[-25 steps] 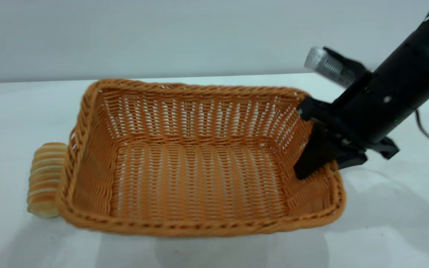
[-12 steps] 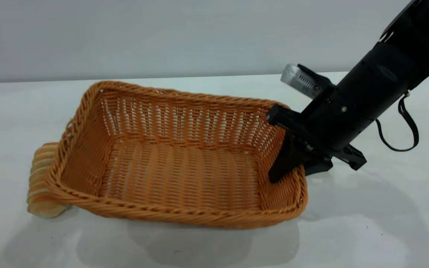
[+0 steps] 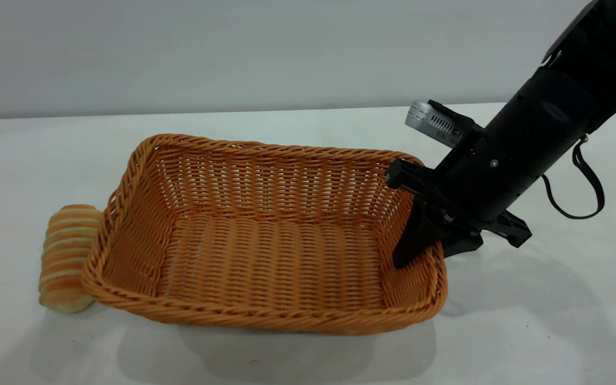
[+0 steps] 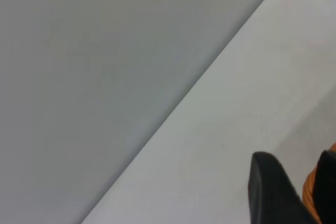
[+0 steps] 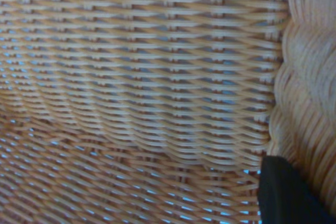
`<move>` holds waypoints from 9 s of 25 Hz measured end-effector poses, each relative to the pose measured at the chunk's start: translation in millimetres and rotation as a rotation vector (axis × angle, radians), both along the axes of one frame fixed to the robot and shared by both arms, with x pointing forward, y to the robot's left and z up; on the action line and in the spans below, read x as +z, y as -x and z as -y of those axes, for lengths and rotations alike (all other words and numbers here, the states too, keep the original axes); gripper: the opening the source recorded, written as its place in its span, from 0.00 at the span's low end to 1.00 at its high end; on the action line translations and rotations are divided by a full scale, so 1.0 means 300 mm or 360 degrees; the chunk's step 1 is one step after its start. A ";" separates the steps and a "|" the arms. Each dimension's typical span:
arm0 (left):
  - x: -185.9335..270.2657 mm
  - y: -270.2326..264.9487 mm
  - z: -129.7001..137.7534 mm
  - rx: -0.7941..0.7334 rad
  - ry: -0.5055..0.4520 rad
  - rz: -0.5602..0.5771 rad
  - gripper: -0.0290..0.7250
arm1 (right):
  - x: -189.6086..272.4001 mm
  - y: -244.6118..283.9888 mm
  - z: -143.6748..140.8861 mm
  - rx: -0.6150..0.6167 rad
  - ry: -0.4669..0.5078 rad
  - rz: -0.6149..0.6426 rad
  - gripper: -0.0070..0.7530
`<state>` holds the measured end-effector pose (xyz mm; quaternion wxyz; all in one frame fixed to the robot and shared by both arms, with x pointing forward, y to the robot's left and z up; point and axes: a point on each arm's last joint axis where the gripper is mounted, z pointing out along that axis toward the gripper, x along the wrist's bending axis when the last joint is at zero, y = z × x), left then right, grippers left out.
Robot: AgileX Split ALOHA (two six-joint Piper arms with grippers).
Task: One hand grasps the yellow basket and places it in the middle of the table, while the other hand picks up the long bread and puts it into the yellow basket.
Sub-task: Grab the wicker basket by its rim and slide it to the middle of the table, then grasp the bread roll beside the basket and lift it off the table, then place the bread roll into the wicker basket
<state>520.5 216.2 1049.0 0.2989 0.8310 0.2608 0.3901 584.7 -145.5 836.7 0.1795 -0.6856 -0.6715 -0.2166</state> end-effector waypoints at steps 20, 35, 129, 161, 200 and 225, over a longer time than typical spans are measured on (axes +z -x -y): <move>0.000 0.000 0.000 0.0001 0.0003 -0.0002 0.38 | -0.049 0.000 -0.022 -0.0026 -0.0024 -0.0062 0.23; 0.000 0.000 0.000 0.0002 0.0003 -0.0001 0.38 | 0.095 -0.048 0.006 0.0010 -0.0054 0.0131 0.59; -0.722 -0.176 -0.192 0.0746 -0.0047 -0.1264 0.62 | 0.728 0.668 0.378 0.0020 0.0099 0.1373 0.50; -0.608 -0.167 -0.211 0.0722 -0.0163 -0.1248 0.04 | 0.728 0.669 0.377 0.0033 0.0099 0.1375 0.46; -0.335 -0.176 0.289 0.0199 -0.0147 -0.1164 0.04 | 0.730 0.672 0.370 0.0063 0.0064 0.1381 0.44; -0.381 -0.162 0.333 0.0156 -0.0242 -0.1289 0.63 | 0.730 0.672 0.370 0.0072 0.0067 0.1386 0.44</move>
